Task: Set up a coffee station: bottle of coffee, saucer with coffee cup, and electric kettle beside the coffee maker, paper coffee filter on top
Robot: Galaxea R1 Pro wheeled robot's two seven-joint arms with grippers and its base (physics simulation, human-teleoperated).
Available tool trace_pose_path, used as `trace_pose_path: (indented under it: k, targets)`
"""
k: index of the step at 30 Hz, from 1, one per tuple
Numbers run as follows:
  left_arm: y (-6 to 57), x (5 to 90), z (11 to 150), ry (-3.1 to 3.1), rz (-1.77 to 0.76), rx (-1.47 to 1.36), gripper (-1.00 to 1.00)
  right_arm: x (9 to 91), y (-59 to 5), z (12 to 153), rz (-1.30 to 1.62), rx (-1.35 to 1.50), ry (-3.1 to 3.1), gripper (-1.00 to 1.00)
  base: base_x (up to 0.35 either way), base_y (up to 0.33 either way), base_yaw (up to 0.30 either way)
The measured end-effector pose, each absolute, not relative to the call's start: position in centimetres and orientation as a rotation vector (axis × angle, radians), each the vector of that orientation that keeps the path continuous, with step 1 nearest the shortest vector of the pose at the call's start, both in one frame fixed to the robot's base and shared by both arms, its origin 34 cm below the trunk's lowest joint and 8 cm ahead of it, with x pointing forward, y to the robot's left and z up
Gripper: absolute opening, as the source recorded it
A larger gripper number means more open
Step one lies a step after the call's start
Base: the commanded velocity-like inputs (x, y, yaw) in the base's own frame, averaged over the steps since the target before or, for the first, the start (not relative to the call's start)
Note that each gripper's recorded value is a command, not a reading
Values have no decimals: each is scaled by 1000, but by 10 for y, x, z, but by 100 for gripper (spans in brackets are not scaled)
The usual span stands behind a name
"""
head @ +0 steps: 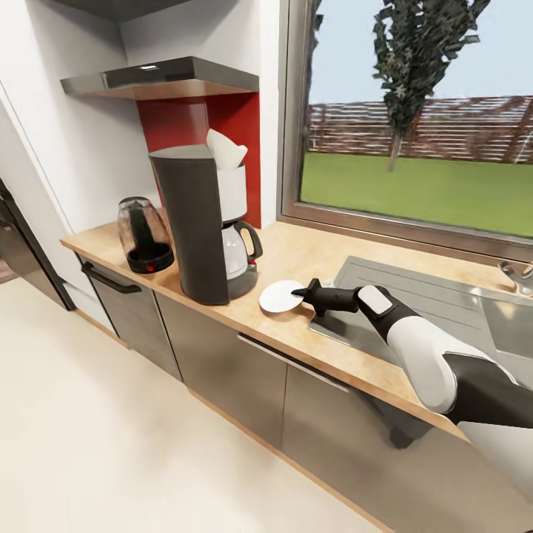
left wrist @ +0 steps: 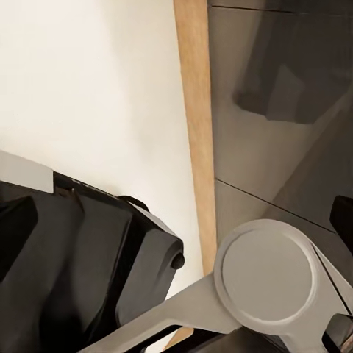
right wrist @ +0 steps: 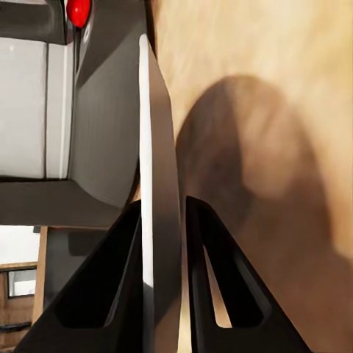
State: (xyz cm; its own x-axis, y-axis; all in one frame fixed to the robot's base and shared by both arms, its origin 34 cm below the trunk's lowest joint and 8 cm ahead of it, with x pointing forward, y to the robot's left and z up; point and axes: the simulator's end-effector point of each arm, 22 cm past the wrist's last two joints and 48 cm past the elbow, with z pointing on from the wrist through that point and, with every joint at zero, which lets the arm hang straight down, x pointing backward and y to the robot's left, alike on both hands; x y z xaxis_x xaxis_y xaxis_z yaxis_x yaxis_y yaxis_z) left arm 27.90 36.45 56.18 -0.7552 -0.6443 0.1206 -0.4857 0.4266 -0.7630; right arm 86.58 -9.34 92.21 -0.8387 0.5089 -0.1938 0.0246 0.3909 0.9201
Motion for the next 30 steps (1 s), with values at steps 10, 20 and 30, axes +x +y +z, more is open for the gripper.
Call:
trace_pose_path:
  k: [10, 20, 30]
  targets:
    - [364, 279, 562, 2488, -1235, -998, 100, 866, -93, 921, 1436, 451, 2210, -100, 0, 0, 0]
    - [364, 279, 562, 2488, -1235, -998, 100, 866, -93, 921, 1436, 451, 2210, -100, 0, 0, 0]
    - [364, 279, 562, 2488, -1235, -998, 100, 866, -93, 921, 1439, 455, 2207, 100, 0, 0, 0]
